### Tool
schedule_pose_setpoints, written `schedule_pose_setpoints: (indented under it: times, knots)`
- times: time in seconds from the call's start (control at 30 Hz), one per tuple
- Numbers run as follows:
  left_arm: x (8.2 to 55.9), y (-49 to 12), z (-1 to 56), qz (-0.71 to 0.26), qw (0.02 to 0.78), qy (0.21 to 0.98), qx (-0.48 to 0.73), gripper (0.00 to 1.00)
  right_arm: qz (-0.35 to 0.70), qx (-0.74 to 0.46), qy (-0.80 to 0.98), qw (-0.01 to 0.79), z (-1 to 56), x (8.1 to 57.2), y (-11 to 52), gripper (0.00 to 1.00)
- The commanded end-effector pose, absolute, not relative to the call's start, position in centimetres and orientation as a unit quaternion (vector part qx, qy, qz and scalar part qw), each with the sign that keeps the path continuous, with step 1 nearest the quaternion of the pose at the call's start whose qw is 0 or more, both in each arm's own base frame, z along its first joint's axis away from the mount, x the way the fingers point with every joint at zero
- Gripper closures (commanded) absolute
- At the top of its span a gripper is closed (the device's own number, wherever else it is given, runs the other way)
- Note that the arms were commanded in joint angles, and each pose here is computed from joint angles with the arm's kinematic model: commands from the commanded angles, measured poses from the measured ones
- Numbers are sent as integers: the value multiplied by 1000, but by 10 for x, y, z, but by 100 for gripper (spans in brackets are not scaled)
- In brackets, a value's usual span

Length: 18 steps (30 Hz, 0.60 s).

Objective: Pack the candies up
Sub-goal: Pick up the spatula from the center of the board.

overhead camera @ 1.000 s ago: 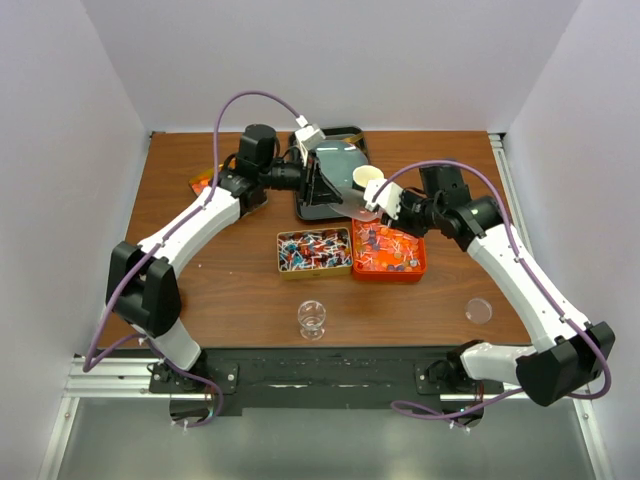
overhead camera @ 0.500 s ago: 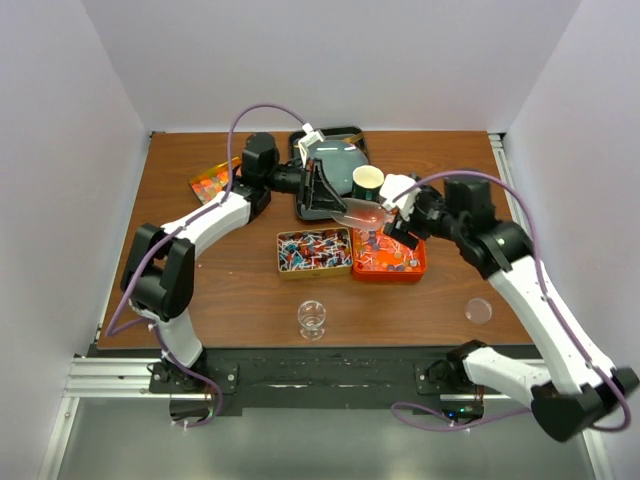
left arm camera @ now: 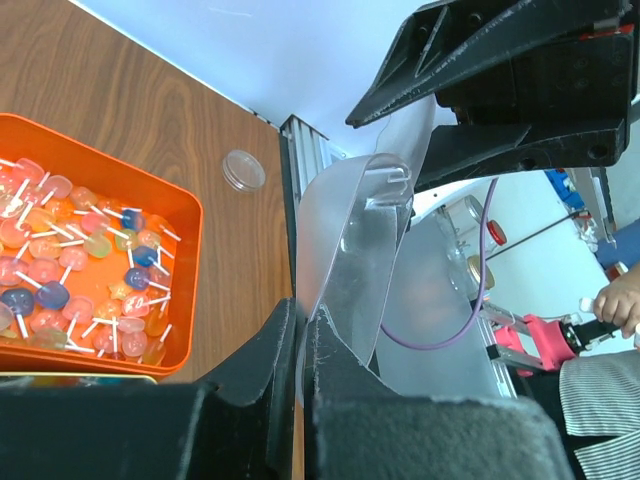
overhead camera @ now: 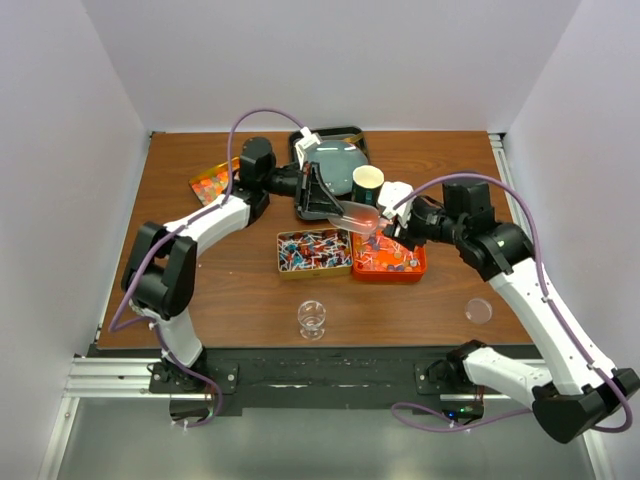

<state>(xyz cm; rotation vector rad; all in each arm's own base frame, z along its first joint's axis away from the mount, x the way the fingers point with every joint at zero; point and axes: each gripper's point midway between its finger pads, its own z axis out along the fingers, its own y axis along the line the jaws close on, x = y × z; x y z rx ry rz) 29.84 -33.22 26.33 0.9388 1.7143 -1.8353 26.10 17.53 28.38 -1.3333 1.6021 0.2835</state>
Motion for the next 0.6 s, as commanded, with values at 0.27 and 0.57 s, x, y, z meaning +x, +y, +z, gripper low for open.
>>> schedule_pose_setpoints:
  times: [0.27,0.57]
  knots:
    - [288,-325,276,-677,216,595,377,100,91,-605,649,451,269,263,168,60]
    - [296,-322,272,-674,221,600,369,100,84,-615,653,434,262,263,165,77]
